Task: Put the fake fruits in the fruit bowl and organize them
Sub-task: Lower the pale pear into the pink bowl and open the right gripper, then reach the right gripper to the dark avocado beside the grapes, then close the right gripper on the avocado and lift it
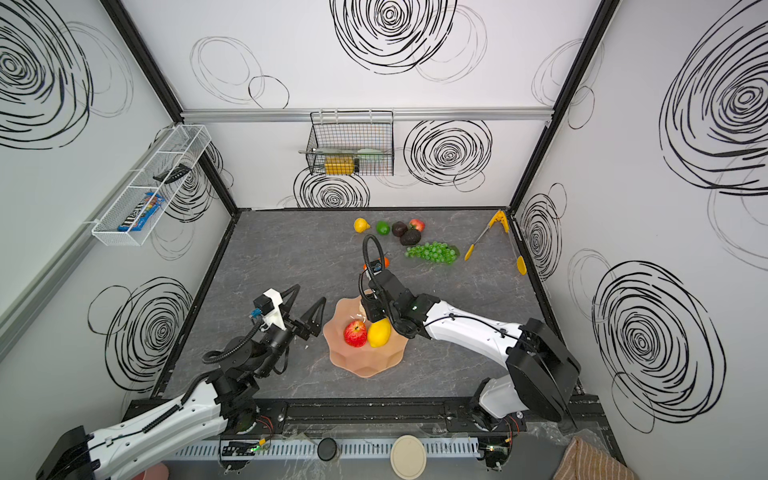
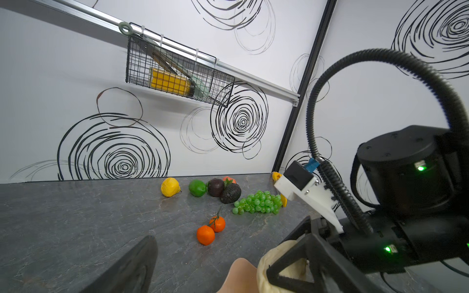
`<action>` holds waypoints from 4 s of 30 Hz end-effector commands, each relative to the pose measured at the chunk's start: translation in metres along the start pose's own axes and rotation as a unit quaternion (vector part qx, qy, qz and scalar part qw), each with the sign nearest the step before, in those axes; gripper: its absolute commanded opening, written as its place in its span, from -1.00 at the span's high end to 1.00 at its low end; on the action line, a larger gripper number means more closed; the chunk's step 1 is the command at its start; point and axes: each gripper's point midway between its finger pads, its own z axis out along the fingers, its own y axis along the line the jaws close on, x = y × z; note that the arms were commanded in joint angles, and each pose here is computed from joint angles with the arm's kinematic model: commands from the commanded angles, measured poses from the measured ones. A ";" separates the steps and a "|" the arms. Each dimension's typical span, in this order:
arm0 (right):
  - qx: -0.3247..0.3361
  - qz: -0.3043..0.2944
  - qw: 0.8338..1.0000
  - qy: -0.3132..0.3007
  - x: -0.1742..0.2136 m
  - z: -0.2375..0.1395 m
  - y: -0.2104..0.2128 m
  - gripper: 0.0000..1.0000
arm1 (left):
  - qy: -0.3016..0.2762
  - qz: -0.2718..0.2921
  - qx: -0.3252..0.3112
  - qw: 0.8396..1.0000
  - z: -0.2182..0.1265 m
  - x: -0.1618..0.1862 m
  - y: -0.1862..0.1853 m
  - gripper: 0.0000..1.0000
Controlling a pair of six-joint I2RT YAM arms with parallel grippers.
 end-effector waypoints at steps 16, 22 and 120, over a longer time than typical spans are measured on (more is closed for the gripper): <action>0.058 -0.026 0.993 0.096 0.024 0.038 0.001 -0.14 | -0.009 -0.005 -0.021 1.000 0.001 -0.002 0.007 -0.92; 0.061 -0.037 0.992 0.108 0.034 0.041 0.005 -0.19 | -0.007 -0.004 -0.021 1.000 0.001 -0.001 0.007 -0.92; 0.029 0.161 0.986 0.011 -0.125 0.159 -0.279 -0.54 | 0.026 0.010 -0.041 0.999 0.011 0.012 0.013 -0.92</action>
